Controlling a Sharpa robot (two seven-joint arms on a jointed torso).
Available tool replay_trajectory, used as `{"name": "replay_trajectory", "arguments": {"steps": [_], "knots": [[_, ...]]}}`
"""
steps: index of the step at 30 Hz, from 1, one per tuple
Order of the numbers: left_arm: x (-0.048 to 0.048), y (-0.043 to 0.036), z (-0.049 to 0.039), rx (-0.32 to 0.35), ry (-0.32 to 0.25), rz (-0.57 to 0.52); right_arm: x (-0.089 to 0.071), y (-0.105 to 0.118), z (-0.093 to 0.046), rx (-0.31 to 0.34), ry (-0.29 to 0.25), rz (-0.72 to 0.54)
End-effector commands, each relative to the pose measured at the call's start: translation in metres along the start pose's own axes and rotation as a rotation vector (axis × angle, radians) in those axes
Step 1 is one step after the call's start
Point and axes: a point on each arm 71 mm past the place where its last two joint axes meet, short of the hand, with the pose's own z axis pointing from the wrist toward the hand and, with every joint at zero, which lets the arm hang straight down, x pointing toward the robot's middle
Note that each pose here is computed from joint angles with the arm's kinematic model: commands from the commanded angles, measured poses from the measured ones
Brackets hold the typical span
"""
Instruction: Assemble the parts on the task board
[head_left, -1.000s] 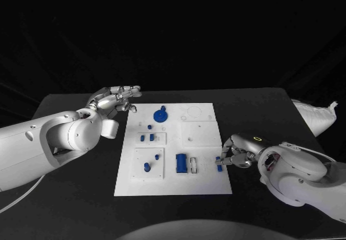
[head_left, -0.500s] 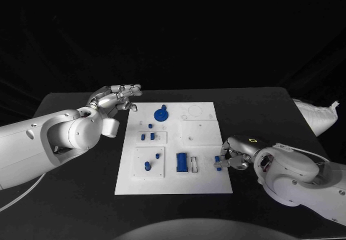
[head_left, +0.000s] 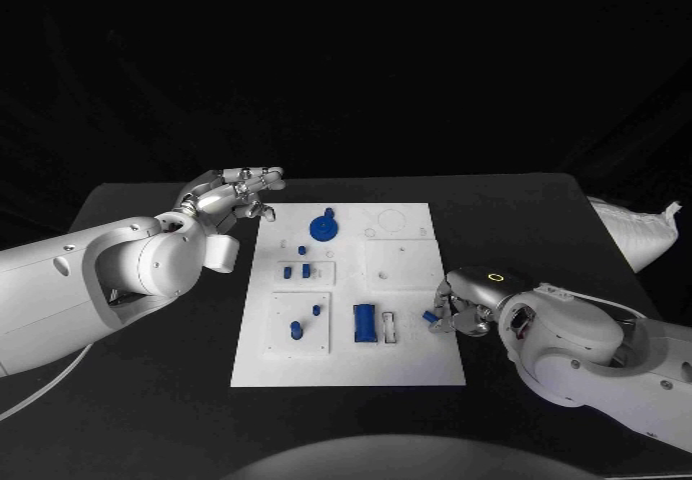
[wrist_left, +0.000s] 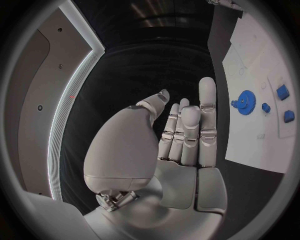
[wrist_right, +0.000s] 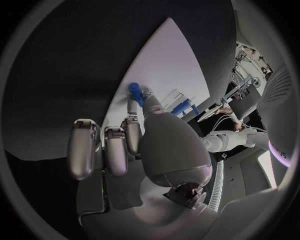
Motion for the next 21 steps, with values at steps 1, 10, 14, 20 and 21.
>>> {"name": "replay_trajectory", "arguments": {"steps": [1,10,14,20,21], "knots": [[0.002,-0.0005,0.0,0.004,0.021,-0.008,0.0071,-0.001,0.0012,0.007,0.027,-0.072],[0.0019,-0.0006,-0.0005,0.003,0.02,-0.007,0.0089,0.0009,0.0022,0.003,0.046,-0.096],[0.002,-0.0006,-0.0007,0.003,0.021,-0.006,0.0091,0.001,0.0023,0.005,0.047,-0.089],[0.0023,-0.0007,-0.001,0.003,0.022,-0.006,0.008,0.0023,0.0024,0.003,0.031,-0.047],[0.0023,-0.0007,-0.001,0.003,0.022,-0.006,0.0075,0.0028,0.0023,0.003,0.025,-0.036]]}}
